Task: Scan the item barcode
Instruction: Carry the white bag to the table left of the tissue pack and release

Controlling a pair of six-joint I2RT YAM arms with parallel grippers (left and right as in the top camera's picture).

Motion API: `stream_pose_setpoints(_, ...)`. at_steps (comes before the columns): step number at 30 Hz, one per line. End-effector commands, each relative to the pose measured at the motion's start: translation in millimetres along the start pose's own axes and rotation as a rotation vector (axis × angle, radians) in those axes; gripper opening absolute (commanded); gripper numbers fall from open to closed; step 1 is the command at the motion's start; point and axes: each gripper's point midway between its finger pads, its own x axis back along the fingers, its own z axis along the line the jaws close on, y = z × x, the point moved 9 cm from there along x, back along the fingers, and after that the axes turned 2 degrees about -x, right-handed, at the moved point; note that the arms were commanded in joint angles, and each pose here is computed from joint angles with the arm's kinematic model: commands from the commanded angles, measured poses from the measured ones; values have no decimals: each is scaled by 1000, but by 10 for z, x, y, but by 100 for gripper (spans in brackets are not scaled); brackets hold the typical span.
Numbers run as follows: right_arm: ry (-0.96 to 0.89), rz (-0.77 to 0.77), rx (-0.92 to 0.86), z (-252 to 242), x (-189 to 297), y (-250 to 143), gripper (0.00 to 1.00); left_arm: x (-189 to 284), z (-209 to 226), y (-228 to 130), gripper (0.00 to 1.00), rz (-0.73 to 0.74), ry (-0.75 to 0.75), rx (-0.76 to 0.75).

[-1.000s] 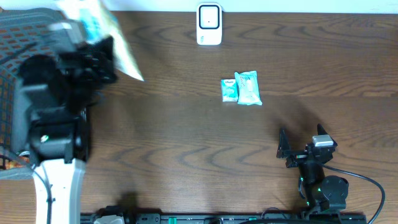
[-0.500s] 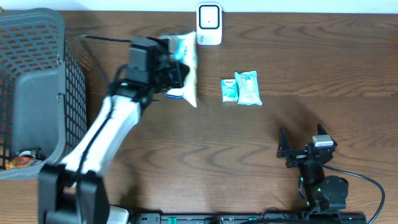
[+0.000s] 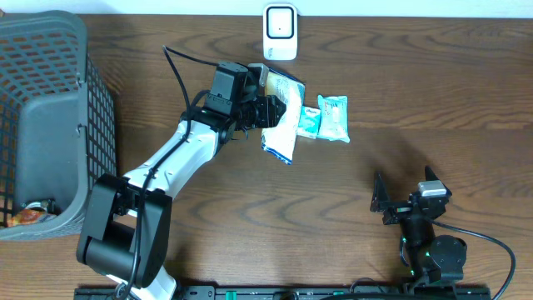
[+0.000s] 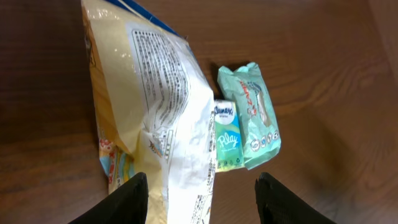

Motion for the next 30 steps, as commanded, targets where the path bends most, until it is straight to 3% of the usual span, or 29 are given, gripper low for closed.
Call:
stream_pose_setpoints(1, 14, 2, -6, 18, 1, -6, 99, 173, -88, 142, 55, -58, -26, -20)
stream_pose_setpoints(7, 14, 2, -6, 18, 1, -6, 99, 650, -111, 269, 53, -117, -3, -1)
stream_pose_setpoints(9, 14, 2, -6, 18, 1, -6, 99, 835, -82, 265, 27, -118, 19, 23)
stream_pose_setpoints(10, 14, 2, -6, 18, 1, -6, 99, 919, -61, 254, 9, -114, 31, 38)
stream_pose_setpoints(18, 14, 2, -6, 18, 1, -6, 99, 1662, 94, 84, 8, -112, 202, 80)
stream_pose_setpoints(24, 14, 2, -6, 18, 1, -6, 99, 2110, 293, -122, 7, -109, 581, 75)
stream_pose_setpoints(30, 14, 2, -6, 18, 1, -6, 99, 2412, 483, -370, 7, -15, 975, 90)
